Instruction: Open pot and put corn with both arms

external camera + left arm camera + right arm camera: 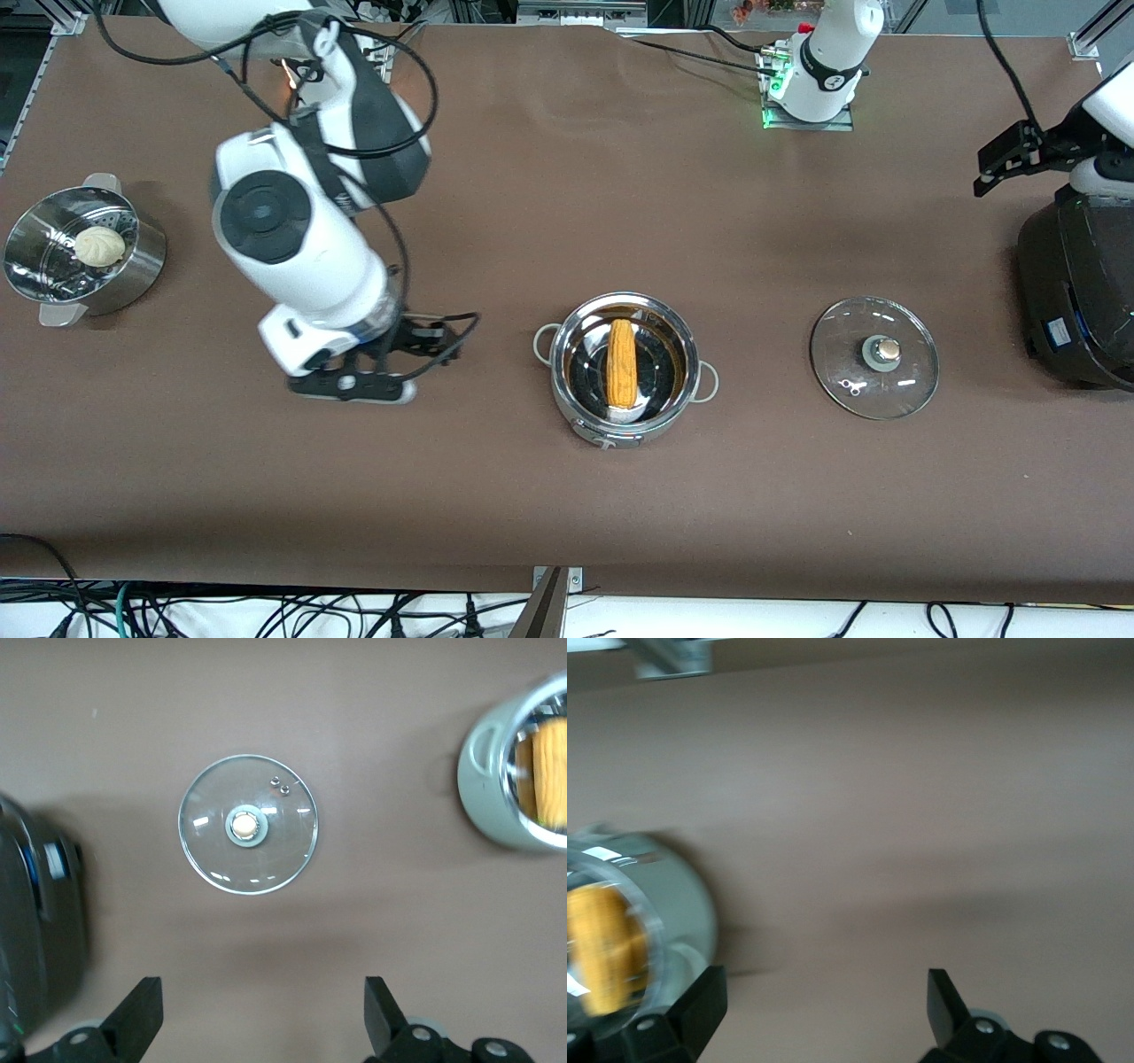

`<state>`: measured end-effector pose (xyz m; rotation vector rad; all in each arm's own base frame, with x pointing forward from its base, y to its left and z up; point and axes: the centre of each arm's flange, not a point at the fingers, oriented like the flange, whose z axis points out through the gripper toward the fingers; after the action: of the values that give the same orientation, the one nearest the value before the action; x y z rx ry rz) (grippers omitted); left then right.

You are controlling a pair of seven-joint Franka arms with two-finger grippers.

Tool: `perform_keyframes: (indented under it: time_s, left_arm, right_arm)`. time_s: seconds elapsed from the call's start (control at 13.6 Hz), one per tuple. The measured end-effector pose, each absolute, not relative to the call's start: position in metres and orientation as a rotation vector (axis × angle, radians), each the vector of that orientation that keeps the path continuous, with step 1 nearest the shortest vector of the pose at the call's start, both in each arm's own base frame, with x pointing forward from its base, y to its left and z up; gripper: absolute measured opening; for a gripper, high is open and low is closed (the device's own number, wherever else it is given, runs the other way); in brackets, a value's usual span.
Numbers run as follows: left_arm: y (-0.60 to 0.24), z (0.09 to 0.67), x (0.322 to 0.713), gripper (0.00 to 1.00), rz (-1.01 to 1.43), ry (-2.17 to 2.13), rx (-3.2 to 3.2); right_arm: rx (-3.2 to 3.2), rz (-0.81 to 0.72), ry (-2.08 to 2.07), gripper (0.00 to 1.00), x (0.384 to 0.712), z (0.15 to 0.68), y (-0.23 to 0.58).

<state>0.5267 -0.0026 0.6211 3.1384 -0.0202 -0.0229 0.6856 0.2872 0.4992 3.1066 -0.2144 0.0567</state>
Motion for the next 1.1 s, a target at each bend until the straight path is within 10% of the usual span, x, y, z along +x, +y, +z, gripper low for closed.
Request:
perform_keyframes:
  time_s: [0.59, 1.1]
  left_arm:
    - [0.022, 0.617, 0.55, 1.0, -0.083, 0.086, 3.138]
    - [0.018, 0.615, 0.55, 1.0, -0.096, 0.072, 3.138]
  right_arm:
    - [3.03, -0.069, -0.224, 1.0, 0.696, 0.56, 0.085]
    - [3.145, 0.061, -0.334, 1.0, 0.63, 0.596, -0.053]
